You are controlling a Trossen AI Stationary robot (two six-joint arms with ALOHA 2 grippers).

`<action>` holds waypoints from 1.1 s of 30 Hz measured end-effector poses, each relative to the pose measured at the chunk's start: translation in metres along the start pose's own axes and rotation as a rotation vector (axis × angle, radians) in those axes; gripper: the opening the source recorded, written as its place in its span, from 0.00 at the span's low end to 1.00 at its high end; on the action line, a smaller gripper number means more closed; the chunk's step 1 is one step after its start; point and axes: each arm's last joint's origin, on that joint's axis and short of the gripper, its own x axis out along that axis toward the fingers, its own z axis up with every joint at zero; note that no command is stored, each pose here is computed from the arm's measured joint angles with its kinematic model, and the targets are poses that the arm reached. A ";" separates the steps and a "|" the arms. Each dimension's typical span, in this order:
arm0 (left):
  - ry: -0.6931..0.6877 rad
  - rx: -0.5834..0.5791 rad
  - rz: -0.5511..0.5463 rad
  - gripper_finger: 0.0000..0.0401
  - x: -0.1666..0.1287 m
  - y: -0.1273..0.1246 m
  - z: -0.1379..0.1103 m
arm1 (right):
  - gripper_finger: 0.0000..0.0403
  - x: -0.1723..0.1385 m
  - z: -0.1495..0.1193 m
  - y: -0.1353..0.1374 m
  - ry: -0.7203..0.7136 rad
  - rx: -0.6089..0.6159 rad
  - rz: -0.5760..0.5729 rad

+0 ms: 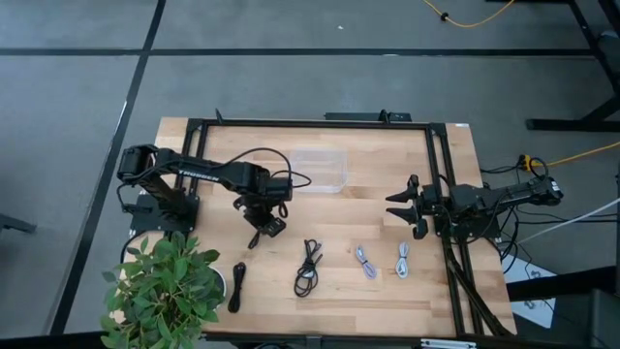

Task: Pick and place USB-C Cables
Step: Put the bottom black charger cable into the transparent bin

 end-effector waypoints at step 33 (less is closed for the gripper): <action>-0.080 0.130 0.043 0.31 0.014 -0.021 -0.021 | 0.41 0.000 -0.003 -0.001 0.034 0.046 -0.009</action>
